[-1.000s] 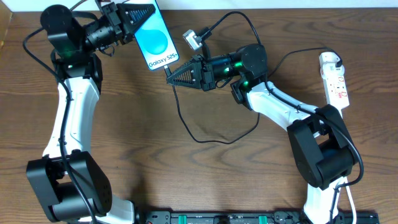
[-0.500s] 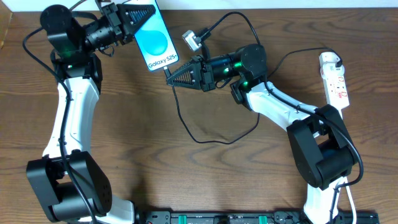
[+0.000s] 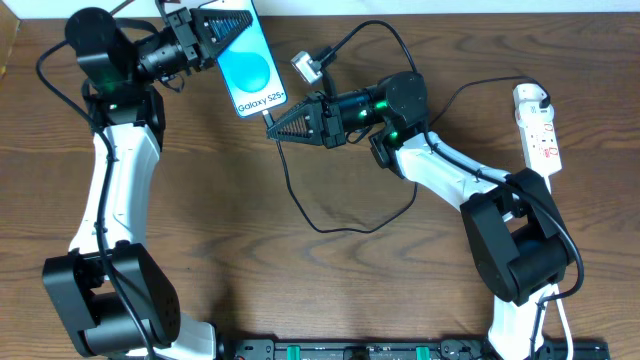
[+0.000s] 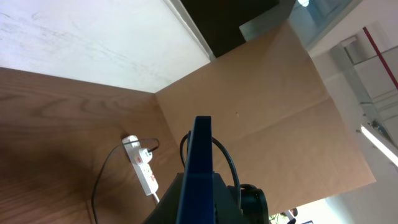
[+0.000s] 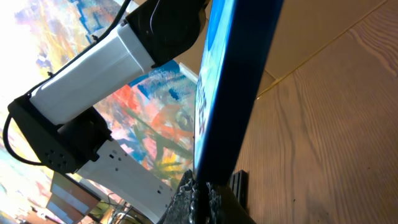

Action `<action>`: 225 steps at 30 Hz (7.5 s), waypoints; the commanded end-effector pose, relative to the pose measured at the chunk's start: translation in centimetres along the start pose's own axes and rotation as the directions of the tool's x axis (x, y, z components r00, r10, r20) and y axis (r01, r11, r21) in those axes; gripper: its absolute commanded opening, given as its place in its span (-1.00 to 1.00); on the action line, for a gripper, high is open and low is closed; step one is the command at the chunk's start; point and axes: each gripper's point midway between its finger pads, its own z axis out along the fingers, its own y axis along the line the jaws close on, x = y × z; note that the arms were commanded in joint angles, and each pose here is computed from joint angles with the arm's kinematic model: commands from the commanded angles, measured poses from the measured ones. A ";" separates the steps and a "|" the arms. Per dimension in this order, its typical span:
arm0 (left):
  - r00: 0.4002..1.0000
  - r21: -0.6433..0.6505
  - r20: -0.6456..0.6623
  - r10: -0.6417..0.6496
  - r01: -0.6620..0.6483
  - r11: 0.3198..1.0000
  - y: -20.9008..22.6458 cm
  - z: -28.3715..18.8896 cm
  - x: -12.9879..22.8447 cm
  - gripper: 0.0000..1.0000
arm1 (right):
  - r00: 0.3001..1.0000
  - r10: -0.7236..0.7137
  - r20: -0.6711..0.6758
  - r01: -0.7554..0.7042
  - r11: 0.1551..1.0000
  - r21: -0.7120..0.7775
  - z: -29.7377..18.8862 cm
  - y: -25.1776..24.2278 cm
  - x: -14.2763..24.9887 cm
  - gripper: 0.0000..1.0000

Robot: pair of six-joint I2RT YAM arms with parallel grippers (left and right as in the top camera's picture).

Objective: Plug charger to phone and switch on socket

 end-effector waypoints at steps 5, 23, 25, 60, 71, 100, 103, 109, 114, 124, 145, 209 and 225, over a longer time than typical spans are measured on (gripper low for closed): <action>0.994 0.055 -0.092 0.062 -0.057 0.997 -2.1 0.7 1.8 -0.85 | 0.990 0.003 0.142 -0.008 0.999 0.037 -0.2 -0.9 -2.5 -0.98; 0.992 0.063 -0.109 0.063 -0.056 0.996 -2.2 0.7 2.1 -0.85 | 0.969 -0.001 0.246 -0.015 0.998 0.065 -0.7 -1.4 -4.3 -0.98; 0.992 0.063 -0.109 0.063 -0.056 0.996 -2.2 0.7 2.1 -0.84 | 0.965 0.002 0.261 -0.021 0.997 0.068 -0.8 -1.4 -4.6 -0.98; 0.996 0.040 -0.068 0.062 -0.059 0.997 -1.7 -0.3 1.1 -0.85 | 0.970 0.073 0.233 -0.094 0.992 0.084 -1.2 -2.6 -3.9 0.99; 0.998 0.003 -0.021 0.063 -0.063 0.998 -0.9 -3.5 -0.5 -0.85 | 0.976 0.053 0.211 -0.075 0.992 0.097 -2.6 -2.8 -3.8 0.98; 0.996 0.021 -0.070 0.063 -0.062 0.998 -1.0 -4.0 0.3 -0.85 | 0.918 0.199 0.343 -0.396 0.526 0.753 -12.9 -13.1 2.6 0.96; 0.994 0.031 -0.086 0.069 -0.066 0.997 -1.0 -3.4 0.8 -0.85 | 0.910 0.157 0.383 -0.414 0.366 0.834 -15.3 -12.1 3.1 0.98; 0.984 0.066 -0.155 0.093 -0.084 0.994 -0.1 -0.9 3.5 -0.85 | 0.913 0.052 0.405 -0.407 0.174 0.897 -18.8 -7.9 2.7 0.99; 0.980 0.063 -0.177 0.086 -0.076 0.995 1.3 0.3 5.4 -0.85 | 0.917 0.011 0.399 -0.398 0.091 0.913 -20.4 -5.4 2.9 0.99; 0.993 -0.103 -0.119 -0.004 -0.008 0.995 7.6 1.6 8.2 -0.85 | 0.915 0.042 0.402 -0.403 0.025 0.915 -21.3 -4.0 4.5 0.98; 0.944 -0.345 -0.243 -0.225 0.133 0.929 18.4 5.5 17.5 -0.85 | 0.910 0.095 0.403 -0.404 -0.010 0.915 -21.6 -4.0 6.0 0.99; 0.911 -0.518 -0.296 -0.288 0.100 0.849 22.9 12.0 26.0 -0.85 | 0.908 0.116 0.402 -0.397 -0.065 0.915 -22.2 -4.2 7.1 0.99; 0.897 -0.512 -0.312 -0.312 0.118 0.851 23.1 11.9 26.7 -0.85 | 0.908 0.120 0.402 -0.397 -0.066 0.915 -22.3 -4.2 7.2 0.98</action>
